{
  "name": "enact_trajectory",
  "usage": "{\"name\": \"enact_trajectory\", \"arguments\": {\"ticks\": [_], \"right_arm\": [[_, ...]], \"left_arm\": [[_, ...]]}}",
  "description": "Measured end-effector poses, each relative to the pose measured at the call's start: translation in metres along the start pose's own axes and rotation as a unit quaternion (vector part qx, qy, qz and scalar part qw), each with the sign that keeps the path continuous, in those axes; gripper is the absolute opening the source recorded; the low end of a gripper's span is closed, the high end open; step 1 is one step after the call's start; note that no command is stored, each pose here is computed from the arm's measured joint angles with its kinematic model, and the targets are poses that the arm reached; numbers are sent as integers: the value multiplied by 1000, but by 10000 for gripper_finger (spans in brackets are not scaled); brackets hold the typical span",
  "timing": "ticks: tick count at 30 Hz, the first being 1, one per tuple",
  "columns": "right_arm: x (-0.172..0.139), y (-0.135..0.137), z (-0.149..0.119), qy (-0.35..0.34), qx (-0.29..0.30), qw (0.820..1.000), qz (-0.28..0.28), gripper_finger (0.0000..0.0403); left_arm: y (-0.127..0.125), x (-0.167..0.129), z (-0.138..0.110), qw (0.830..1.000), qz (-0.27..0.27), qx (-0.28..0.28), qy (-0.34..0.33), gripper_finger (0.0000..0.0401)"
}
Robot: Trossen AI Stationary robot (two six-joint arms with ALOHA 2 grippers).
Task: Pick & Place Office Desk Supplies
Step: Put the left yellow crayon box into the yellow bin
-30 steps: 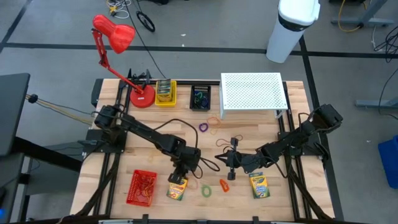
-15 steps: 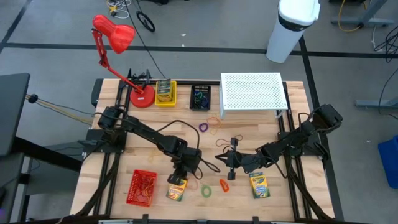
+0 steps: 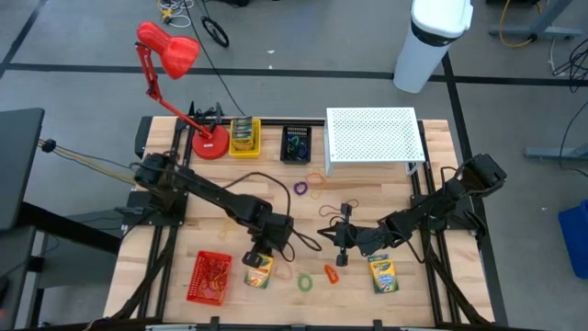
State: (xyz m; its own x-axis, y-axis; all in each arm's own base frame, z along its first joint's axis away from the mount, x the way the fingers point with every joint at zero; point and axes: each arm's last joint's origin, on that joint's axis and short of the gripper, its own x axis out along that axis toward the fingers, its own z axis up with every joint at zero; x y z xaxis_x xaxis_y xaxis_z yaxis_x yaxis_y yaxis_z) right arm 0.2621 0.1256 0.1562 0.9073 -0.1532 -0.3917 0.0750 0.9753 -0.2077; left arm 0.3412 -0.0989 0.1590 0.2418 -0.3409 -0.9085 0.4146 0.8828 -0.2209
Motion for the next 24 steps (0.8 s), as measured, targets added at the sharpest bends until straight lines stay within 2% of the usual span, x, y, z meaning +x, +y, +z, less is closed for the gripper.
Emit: {"name": "enact_trajectory", "arguments": {"ticks": [4,9,20,24], "right_arm": [[0,0,0,0,0,1000,0,17],[0,0,0,0,0,1000,0,17],[0,0,0,-1,0,1000,0,17],[0,0,0,-1,0,1000,0,17]], "left_arm": [[-1,-30,-5,998,61,-3,7,4],[0,-55,-14,991,132,-13,31,3],[0,-72,-18,974,219,-11,53,3],[-1,-84,-11,966,254,-10,54,3]]}}
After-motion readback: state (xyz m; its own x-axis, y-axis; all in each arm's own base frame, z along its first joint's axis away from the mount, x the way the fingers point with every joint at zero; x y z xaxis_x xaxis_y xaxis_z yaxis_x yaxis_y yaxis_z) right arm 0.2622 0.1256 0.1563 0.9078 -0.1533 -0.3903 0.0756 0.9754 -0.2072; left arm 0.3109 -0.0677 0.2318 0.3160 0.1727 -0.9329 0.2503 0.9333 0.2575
